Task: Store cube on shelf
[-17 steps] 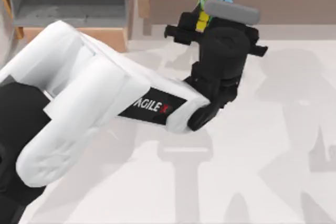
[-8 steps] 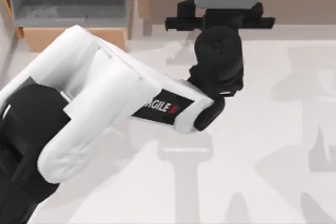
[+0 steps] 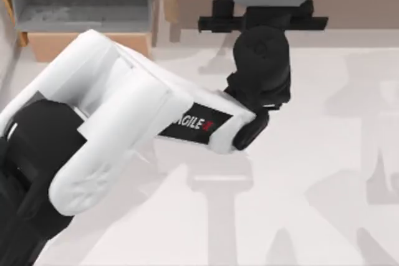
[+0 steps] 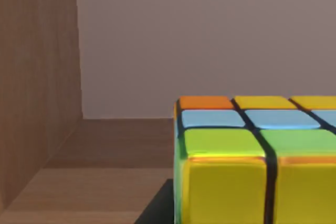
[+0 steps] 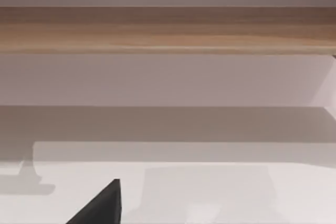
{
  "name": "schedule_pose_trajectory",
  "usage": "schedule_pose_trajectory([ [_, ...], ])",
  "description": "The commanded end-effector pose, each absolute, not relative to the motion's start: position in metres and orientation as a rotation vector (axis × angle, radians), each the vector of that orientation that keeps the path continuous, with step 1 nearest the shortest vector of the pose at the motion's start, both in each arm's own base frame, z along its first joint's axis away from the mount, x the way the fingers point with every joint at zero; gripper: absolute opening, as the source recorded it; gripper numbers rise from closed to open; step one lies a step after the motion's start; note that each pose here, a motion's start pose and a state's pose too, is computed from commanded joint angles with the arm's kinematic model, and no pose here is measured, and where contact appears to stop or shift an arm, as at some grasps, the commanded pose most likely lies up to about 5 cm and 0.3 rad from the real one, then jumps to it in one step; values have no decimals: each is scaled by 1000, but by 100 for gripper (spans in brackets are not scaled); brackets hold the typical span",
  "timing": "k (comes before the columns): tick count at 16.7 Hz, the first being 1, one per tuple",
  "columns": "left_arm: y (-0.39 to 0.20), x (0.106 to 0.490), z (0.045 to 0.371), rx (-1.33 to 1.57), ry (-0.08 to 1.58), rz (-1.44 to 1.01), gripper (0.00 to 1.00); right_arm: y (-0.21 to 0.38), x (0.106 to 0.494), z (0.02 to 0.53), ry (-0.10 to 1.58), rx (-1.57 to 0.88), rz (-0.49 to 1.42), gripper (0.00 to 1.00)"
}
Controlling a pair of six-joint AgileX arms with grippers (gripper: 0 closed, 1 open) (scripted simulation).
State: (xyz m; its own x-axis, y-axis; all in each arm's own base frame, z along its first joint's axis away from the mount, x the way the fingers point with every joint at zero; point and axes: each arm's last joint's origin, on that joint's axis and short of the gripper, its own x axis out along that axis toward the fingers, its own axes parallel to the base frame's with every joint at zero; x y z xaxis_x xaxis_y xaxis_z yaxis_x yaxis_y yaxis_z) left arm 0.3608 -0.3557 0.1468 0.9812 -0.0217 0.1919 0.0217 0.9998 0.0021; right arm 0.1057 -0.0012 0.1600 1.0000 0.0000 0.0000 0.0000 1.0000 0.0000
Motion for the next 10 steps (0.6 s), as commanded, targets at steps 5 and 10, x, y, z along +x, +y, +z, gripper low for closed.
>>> schedule_pose_trajectory([
  [5, -360, 407, 158, -14, -208, -20, 0, -1, 106, 160, 0, 0, 0, 100],
  [10, -356, 449, 159, -5, -198, -19, 0, -1, 106, 160, 0, 0, 0, 100],
])
